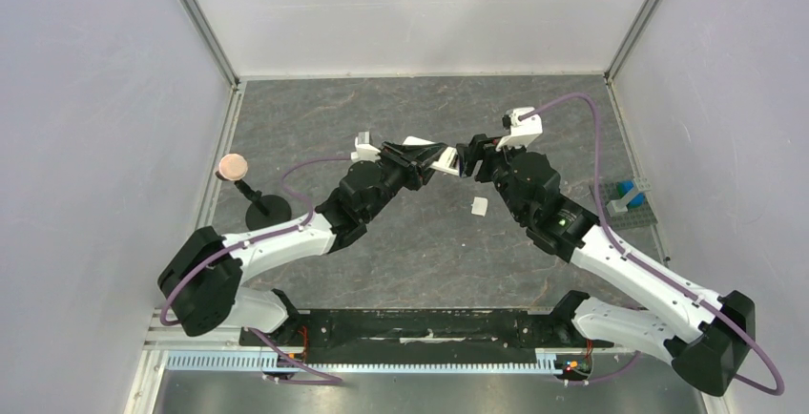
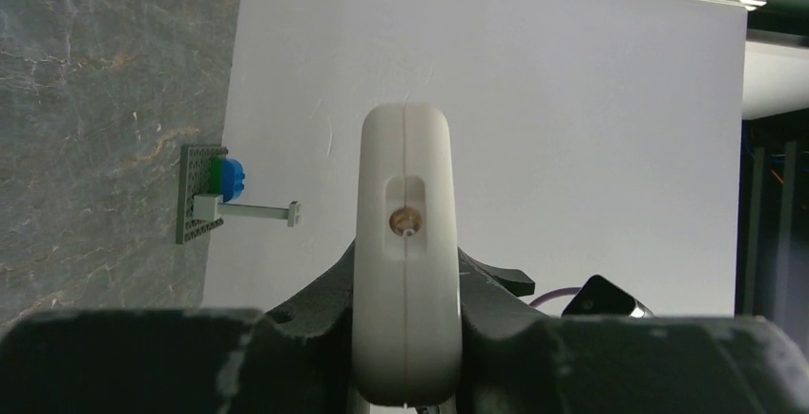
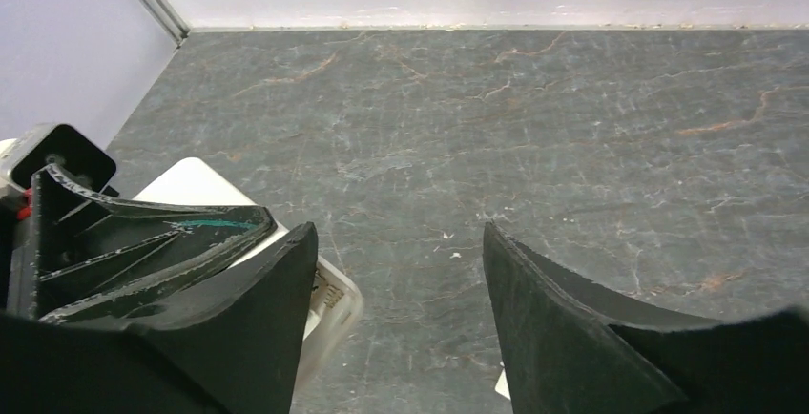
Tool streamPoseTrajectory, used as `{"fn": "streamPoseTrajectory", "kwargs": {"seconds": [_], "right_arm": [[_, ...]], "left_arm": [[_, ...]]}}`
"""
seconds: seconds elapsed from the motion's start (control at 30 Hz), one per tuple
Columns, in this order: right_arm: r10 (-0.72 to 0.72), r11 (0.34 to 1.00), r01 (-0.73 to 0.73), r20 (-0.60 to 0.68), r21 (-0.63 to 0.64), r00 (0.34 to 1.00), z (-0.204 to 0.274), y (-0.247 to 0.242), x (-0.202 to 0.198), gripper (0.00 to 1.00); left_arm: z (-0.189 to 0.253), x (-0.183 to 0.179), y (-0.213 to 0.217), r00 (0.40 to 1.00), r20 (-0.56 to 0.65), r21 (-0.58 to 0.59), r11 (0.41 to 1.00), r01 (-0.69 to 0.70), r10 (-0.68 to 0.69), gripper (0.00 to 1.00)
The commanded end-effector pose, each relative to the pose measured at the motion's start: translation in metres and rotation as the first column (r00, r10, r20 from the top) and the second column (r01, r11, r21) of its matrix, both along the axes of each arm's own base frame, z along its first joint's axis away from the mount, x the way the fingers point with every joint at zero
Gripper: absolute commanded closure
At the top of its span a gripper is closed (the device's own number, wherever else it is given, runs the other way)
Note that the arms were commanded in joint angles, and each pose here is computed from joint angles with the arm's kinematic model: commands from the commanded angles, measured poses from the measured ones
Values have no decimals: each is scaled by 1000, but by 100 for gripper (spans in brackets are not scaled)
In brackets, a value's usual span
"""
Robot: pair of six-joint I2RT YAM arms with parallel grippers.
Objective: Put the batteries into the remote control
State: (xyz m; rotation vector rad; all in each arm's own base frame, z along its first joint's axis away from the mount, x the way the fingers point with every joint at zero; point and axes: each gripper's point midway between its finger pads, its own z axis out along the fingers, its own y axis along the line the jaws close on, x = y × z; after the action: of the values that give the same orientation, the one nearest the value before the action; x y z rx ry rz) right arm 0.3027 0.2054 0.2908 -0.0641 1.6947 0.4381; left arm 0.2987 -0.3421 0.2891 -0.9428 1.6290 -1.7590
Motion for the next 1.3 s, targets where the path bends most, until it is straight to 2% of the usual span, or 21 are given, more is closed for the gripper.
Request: {"fn": "streamPoseTrajectory", "kwargs": {"seconds": [0.0, 0.3, 0.47, 0.67, 0.73, 0.9, 1.17, 1.27], "right_arm": [[46, 974, -79, -156, -212, 987, -64, -1, -18, 30], [124, 990, -112, -145, 91, 982, 14, 19, -16, 16], [244, 940, -201, -131, 276, 961, 51, 17, -17, 11], [464, 840, -386, -135, 380, 876, 60, 37, -42, 10], [533, 799, -451, -123, 398, 837, 59, 44, -54, 11], [579, 761, -488, -110, 428, 808, 53, 48, -64, 13], [607, 722, -484, -118, 494, 786, 44, 57, -61, 31], [604, 712, -474, -109, 518, 789, 44, 58, -60, 35]], "left_arm": [[134, -4, 50, 975, 160, -395, 915, -79, 153, 98], [91, -22, 49, 944, 309, -165, 984, -65, 115, 98], [71, -34, 51, 905, 415, -110, 993, -48, 90, 98], [69, -41, 51, 874, 483, -103, 995, -13, 61, 98], [71, -42, 49, 867, 496, -89, 996, -7, 51, 98], [76, -44, 49, 855, 517, -51, 999, -15, 39, 98], [78, -47, 46, 847, 531, -36, 999, -2, 21, 98], [79, -48, 45, 842, 539, -34, 999, 7, 12, 98]]}}
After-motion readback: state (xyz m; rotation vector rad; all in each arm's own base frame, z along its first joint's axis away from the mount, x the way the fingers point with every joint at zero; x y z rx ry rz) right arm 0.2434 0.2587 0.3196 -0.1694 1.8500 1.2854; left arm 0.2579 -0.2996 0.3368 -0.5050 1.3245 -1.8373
